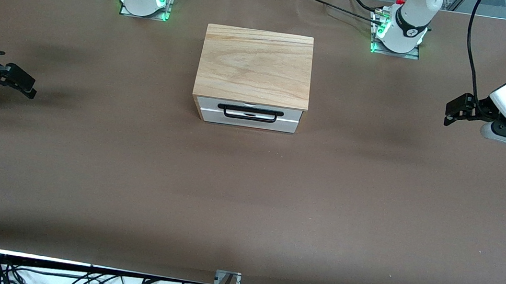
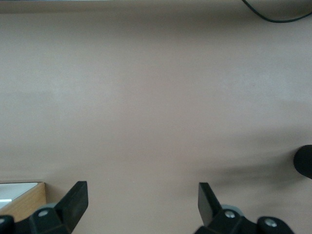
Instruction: Pull top drawer with both arms simultaneously
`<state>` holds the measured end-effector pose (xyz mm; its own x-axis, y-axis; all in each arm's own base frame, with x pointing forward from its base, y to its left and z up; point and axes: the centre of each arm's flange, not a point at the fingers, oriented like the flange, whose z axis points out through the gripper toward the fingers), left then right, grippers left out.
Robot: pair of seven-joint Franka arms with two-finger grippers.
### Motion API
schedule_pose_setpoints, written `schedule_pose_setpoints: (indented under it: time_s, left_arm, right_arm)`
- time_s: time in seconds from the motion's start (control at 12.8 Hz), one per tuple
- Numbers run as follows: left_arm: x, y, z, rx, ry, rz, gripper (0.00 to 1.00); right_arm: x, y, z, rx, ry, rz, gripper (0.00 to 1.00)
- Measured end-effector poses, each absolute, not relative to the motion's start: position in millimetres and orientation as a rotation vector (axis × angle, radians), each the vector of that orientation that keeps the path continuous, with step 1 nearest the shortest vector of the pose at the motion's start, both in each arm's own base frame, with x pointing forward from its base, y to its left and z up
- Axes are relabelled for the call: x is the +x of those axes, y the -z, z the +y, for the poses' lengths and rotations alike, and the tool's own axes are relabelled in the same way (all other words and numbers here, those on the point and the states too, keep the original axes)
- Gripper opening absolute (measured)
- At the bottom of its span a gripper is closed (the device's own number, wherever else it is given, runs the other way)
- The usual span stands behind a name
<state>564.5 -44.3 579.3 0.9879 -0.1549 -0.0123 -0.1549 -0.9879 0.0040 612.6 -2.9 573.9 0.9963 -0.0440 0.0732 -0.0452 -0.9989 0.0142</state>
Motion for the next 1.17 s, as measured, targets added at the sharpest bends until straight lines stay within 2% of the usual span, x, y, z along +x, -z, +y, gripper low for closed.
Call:
schedule_pose_setpoints:
  time_s: [0.39,0.86,1.17]
  left_arm:
    - [572,-549,-57,3.100,0.122,-0.263,1.00]
    - [600,-417,-118,2.682,0.445,-0.144,1.00]
    - [613,-342,-179,2.400,0.511,-0.015,1.00]
  right_arm:
    - [628,-514,8,3.143,0.068,-0.057,1.00]
    - [636,-440,23,3.600,0.409,-0.089,1.00]
    - [640,-340,12,4.011,0.483,0.030,1.00]
